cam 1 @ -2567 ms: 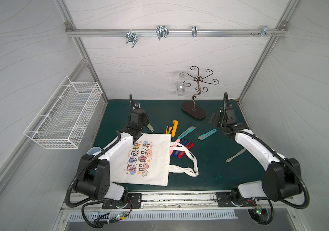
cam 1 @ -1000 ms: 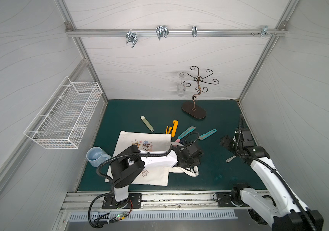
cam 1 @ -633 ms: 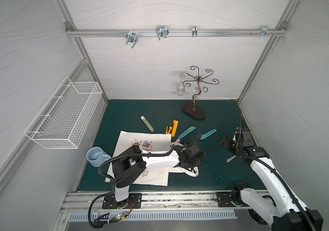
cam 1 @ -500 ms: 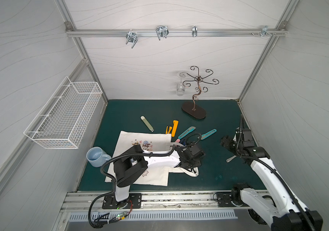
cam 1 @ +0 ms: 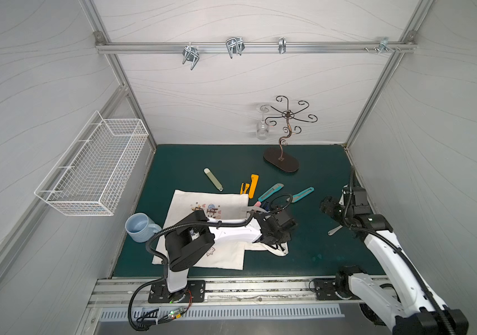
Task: Place the art knife into the pouch
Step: Open the pouch at the center of the board.
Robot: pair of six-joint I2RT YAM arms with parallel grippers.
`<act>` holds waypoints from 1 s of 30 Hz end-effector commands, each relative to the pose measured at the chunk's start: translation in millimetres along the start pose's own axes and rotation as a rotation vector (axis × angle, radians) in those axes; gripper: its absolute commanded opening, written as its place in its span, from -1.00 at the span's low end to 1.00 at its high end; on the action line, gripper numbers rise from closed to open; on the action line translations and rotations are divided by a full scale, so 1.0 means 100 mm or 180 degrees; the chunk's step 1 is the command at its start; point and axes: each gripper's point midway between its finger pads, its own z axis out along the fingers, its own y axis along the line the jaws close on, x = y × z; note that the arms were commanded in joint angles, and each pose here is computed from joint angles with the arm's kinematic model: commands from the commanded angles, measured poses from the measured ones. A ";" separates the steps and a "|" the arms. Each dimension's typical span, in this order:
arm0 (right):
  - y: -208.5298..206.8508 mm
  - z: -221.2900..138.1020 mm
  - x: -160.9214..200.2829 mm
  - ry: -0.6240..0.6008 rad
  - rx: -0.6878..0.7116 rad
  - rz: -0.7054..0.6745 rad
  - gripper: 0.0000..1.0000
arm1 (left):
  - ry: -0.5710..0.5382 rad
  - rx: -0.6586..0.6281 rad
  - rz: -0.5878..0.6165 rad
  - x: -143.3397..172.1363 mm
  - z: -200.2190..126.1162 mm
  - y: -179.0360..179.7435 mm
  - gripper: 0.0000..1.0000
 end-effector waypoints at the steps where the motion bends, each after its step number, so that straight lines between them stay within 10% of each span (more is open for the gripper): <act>1: -0.01 -0.03 -0.01 -0.0035 -0.0002 -0.0031 0.56 | -0.0174 0.0115 0.0057 -0.11 -0.21 -0.13 -1.00; 13: 0.07 0.05 0.11 0.0118 -0.0109 -0.0185 0.53 | -0.0672 0.0305 0.0185 -0.51 -1.26 0.26 -1.00; 30: 0.41 0.15 0.21 0.0192 -0.0178 -0.0554 0.51 | -0.1287 -0.0650 -0.0793 -0.64 -1.73 2.27 -1.00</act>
